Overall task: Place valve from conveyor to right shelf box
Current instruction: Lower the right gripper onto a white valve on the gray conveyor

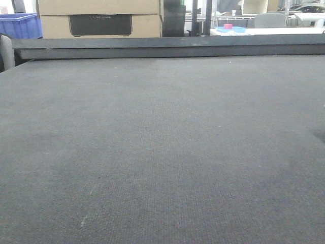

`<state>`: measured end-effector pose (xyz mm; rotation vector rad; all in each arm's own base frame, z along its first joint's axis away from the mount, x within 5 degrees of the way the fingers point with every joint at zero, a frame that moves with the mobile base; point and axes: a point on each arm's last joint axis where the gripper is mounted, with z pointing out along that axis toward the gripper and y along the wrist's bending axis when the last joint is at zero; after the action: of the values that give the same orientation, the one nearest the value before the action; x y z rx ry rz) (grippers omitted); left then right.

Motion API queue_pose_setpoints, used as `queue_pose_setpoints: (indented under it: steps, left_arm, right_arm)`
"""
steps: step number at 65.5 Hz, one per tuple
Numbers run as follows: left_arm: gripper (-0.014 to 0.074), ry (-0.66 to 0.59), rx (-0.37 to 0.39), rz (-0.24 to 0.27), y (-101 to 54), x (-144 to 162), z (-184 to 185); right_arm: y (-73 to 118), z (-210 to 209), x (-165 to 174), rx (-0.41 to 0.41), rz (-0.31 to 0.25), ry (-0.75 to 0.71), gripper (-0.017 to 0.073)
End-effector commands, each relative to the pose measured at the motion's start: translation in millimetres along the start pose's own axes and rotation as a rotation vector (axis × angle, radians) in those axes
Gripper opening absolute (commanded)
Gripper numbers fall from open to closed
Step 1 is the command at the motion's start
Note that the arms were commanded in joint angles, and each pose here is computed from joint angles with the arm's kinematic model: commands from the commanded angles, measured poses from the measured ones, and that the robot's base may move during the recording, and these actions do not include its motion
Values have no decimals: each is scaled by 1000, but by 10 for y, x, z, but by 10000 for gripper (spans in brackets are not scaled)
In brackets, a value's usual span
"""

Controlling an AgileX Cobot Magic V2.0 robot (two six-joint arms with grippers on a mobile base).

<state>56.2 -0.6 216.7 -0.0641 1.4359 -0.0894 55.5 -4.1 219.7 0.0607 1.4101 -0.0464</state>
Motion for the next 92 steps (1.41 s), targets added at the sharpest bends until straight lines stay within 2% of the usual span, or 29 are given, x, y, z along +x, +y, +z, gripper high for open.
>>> queue_pose_setpoints:
  steps: [1,67,70,84,92]
  left_arm:
    - [-111,-25,0,-3,-2,-30,-4]
    - [-111,-10,-1,-1,0,-17,-4]
    - [-111,-5,-2,-1,-9,-102,-9]
    - [-111,81,-20,22,-58,-685,-88]
    - [-111,220,-44,38,-72,-948,-11]
  right_arm:
    - [-4,-3,-23,6,-6,-25,-167]
    - [-4,-3,-28,6,-6,-30,-167]
    - [-1,-4,-52,3,-6,-9,-167]
    - [26,9,-572,-16,-7,89,-167]
    - [39,110,-828,-25,-8,195,-167]
